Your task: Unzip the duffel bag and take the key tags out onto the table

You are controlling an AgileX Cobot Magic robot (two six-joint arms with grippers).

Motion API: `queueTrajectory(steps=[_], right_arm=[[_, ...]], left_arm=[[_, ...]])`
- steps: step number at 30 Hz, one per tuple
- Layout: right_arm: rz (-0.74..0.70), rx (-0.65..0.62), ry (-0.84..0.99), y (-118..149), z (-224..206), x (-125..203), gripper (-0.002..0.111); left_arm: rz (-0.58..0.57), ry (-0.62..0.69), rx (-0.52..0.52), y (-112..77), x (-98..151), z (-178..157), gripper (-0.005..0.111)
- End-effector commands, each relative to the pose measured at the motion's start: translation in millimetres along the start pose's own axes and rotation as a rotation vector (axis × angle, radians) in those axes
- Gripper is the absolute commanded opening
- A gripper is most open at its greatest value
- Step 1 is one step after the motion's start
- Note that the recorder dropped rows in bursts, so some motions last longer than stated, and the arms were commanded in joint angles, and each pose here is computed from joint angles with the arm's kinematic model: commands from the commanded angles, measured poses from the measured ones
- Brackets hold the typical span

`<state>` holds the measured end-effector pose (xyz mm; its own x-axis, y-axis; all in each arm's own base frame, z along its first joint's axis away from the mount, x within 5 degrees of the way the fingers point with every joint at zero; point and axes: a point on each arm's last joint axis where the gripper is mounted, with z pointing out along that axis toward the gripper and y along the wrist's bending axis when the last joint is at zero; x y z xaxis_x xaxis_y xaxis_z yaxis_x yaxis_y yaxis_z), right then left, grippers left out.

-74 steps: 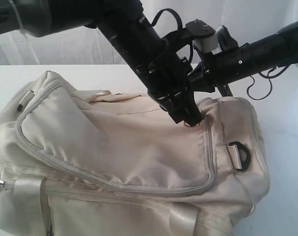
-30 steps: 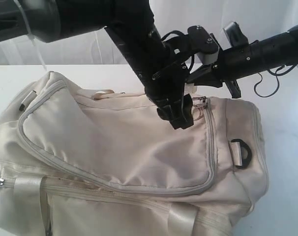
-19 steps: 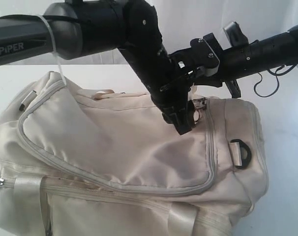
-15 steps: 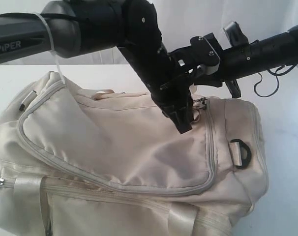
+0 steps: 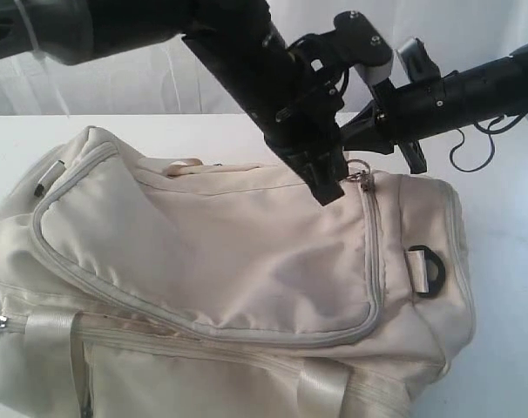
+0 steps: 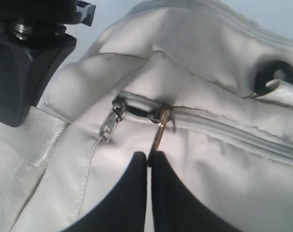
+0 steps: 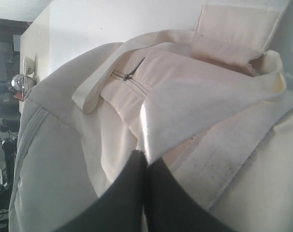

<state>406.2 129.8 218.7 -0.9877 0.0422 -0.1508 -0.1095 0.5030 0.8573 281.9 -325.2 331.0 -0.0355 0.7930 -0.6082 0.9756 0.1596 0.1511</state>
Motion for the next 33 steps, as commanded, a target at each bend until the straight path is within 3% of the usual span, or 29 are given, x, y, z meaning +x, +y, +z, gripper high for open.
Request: queueTrajectory(steps=[1,9,18,33], right_arm=[[-0.015,-0.004,-0.017,1,-4,-3,0.000],[-0.015,-0.003,-0.019,1,-4,-4,0.000],[-0.013,-0.007,-0.020,1,-4,-4,0.000],[-0.011,-0.011,-0.023,1,-5,-4,0.000]], left_arm=[[0.002,-0.043,0.003,-7.6,-8,-21,0.000],[-0.051,-0.079,0.101,-17.6,-12,-26,0.000],[-0.015,0.000,0.241,-45.1,-14,-24,0.000],[-0.006,0.139,0.475,-91.0,-6,8,0.000]])
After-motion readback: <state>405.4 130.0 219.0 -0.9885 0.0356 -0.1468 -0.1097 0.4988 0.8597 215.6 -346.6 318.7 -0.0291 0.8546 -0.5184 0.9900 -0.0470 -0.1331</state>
